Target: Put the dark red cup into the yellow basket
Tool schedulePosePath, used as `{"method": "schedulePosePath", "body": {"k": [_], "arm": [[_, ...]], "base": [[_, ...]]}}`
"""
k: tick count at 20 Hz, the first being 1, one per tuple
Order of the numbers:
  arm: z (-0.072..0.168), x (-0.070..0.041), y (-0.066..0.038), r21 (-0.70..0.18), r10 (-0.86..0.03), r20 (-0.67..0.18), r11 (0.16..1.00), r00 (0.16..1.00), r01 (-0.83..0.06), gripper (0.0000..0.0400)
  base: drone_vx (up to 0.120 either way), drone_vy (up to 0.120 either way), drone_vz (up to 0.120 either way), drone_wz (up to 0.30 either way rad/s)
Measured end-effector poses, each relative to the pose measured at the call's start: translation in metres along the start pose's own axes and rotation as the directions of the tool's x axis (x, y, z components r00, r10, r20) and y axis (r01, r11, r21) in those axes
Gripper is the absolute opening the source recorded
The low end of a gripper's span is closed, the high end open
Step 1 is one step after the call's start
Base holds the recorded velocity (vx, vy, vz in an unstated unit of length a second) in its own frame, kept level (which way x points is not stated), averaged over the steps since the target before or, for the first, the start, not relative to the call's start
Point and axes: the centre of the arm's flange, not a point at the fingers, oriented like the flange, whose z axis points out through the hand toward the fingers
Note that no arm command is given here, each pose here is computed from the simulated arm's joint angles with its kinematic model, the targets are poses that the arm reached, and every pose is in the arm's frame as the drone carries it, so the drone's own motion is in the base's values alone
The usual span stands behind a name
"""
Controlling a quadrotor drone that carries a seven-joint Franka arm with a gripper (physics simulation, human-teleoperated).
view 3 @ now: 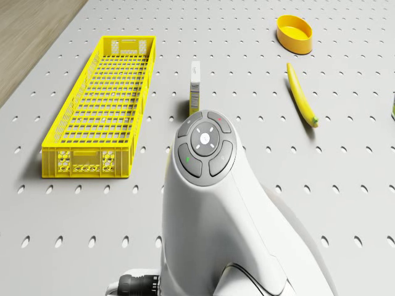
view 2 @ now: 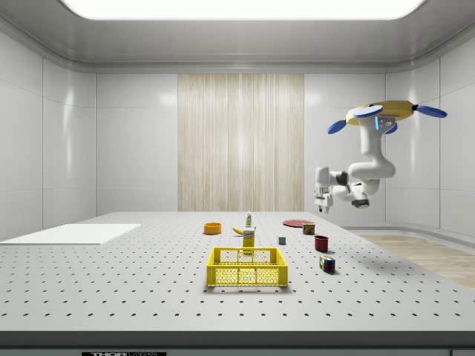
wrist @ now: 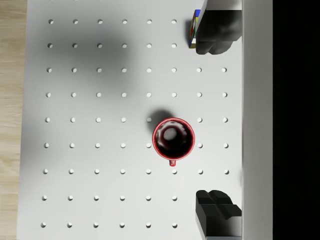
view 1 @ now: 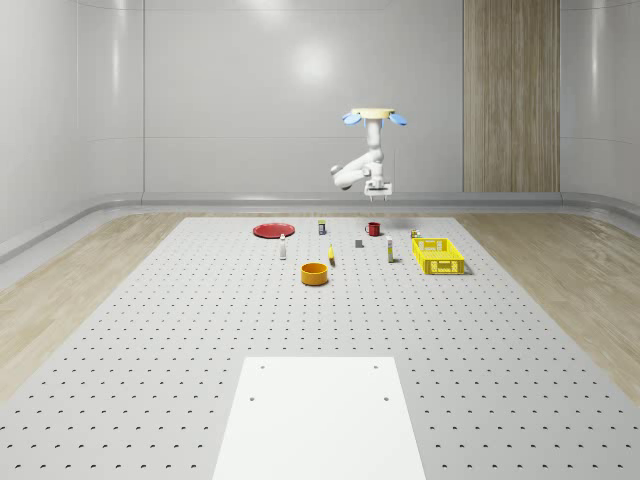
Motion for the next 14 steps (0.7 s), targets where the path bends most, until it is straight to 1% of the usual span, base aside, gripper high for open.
{"method": "schedulePosePath", "body": {"k": [3,5,14], "arm": [[0.0,-0.0008,-0.0008,-0.008,0.0,-0.008,1.0,1.0,0.0,0.04],[-0.0001,-0.0011,-0.0011,-0.011,0.0,-0.012,1.0,1.0,0.0,0.04],[-0.0001,-0.0017,-0.0017,-0.017,0.0,-0.018,1.0,1.0,0.0,0.04]], "base": [[0.0,0.013,-0.12,0.0],[0.0,0.12,-0.12,0.0],[0.0,0.0,-0.12,0.0]]}}
